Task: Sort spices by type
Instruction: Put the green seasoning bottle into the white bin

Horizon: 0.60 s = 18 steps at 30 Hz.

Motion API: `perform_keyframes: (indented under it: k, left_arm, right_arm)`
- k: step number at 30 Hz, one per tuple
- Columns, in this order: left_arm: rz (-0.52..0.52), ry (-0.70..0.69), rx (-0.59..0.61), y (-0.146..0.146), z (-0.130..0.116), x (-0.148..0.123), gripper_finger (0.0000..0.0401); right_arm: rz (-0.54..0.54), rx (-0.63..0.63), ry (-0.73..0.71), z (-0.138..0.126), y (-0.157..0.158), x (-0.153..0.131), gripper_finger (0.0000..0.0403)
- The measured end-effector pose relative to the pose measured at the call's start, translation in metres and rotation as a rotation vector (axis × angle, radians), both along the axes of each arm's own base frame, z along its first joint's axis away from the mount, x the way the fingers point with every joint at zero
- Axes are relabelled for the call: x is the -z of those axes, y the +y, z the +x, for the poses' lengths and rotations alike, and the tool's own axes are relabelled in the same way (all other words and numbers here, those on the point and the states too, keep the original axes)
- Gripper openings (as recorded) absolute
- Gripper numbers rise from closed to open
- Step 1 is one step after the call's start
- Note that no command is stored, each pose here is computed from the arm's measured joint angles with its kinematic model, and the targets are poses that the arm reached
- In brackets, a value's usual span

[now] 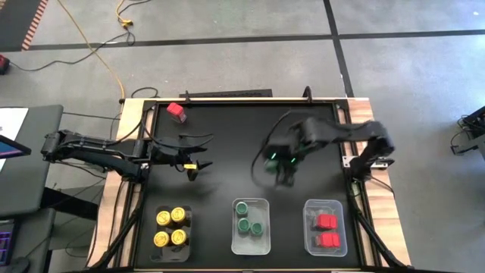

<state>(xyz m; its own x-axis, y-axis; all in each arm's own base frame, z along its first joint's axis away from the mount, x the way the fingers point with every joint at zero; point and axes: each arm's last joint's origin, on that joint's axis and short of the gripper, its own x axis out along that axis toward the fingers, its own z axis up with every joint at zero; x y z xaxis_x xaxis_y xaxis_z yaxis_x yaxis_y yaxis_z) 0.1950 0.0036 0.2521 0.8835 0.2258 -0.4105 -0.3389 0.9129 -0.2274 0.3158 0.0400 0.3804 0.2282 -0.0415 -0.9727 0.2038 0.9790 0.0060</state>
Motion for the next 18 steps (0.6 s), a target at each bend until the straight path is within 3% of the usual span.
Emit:
perform_keyframes:
  k: [8,18]
  left_arm:
    - [-0.005,0.077,0.006,0.0,-0.003,0.007,0.0297]
    - [-0.012,0.149,0.017,-0.001,-0.007,0.013,0.0297]
  right_arm:
    - [0.1,-0.091,0.039,0.056,0.058,0.027,0.0217]
    - [0.184,-0.093,0.102,0.062,0.086,0.043,0.0217]
